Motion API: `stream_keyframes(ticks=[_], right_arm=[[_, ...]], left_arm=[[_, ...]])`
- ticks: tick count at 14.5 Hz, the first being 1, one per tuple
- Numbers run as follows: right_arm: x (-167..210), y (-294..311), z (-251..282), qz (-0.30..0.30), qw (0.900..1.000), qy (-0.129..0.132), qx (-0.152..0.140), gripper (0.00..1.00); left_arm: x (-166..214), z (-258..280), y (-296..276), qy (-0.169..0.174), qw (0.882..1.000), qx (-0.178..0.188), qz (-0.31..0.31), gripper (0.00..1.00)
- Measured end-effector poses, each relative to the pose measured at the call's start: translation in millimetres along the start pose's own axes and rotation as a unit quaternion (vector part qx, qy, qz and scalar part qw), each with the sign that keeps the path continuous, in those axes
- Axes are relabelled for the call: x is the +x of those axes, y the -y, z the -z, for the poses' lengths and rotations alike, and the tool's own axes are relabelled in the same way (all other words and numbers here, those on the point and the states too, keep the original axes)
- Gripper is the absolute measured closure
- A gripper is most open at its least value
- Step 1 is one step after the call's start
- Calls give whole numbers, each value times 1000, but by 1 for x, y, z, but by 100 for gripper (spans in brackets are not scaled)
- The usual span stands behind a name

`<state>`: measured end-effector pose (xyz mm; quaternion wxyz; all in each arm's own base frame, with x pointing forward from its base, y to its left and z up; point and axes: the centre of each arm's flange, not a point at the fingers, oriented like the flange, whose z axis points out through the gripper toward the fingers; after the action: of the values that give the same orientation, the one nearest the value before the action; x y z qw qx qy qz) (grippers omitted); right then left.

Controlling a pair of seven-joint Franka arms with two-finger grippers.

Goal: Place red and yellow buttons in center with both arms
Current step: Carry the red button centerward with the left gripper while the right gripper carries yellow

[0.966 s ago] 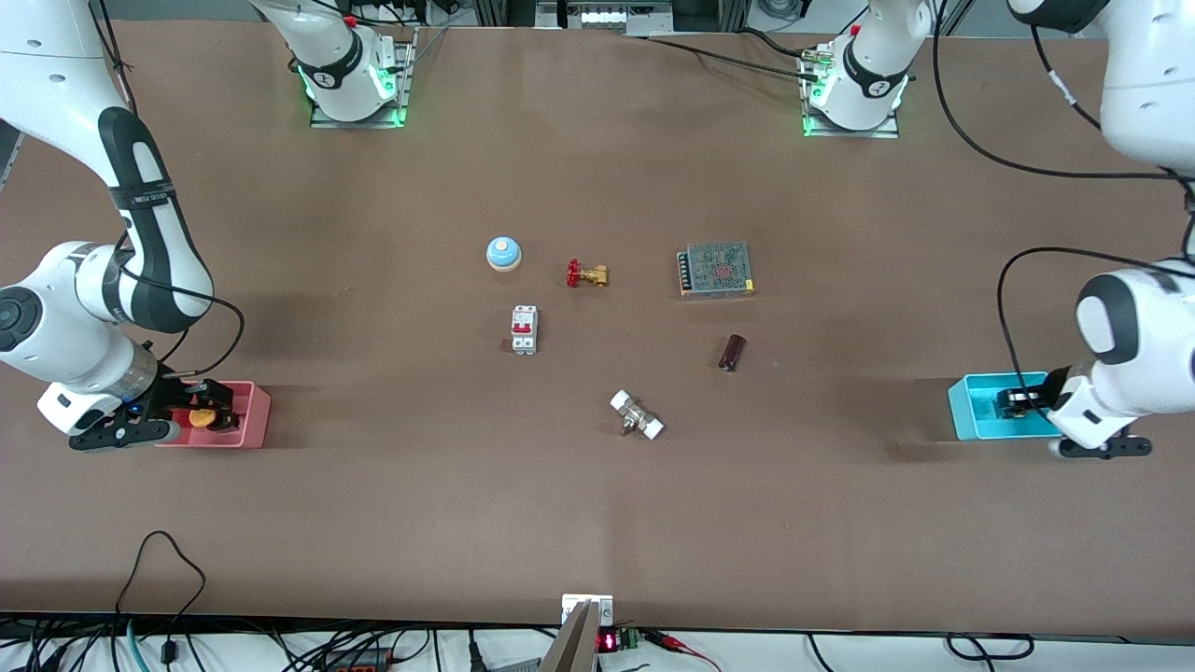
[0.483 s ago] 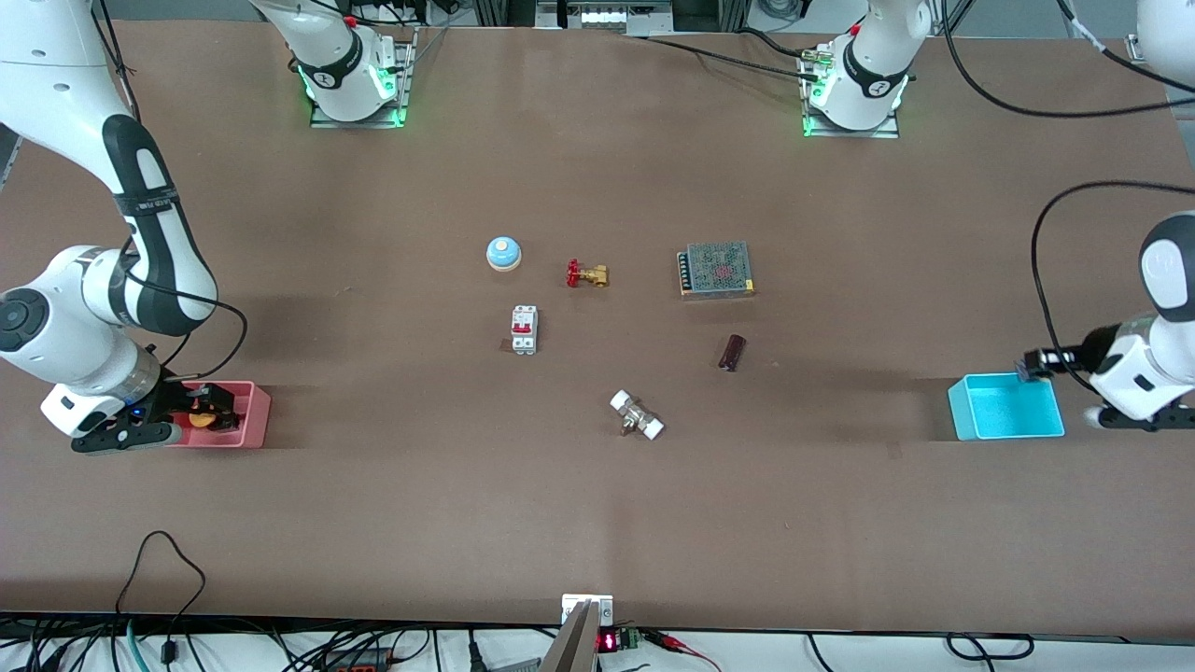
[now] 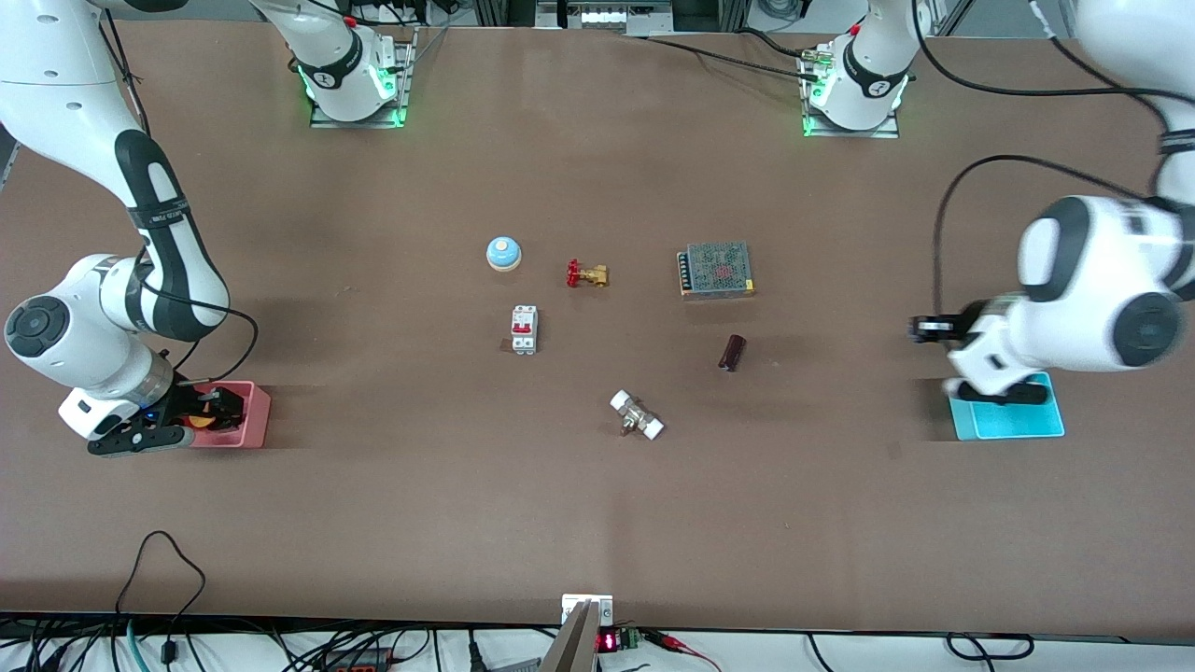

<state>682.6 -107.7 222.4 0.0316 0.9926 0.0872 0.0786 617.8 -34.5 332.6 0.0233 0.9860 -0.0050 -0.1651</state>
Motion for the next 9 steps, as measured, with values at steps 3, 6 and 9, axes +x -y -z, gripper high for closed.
stream_keyframes(ticks=[3,6,9], right_arm=[[0,0,0,0,1000,0,0,0],[0,0,0,0,1000,0,0,12],[0,0,0,0,1000,0,0,33]], left_arm=[[-2,-23,-45,-18,1000,-4,4,66],[-7,-61,-82,-39,999,-3,10,66],[-16,-102,-110,-51,998,-6,22,66]])
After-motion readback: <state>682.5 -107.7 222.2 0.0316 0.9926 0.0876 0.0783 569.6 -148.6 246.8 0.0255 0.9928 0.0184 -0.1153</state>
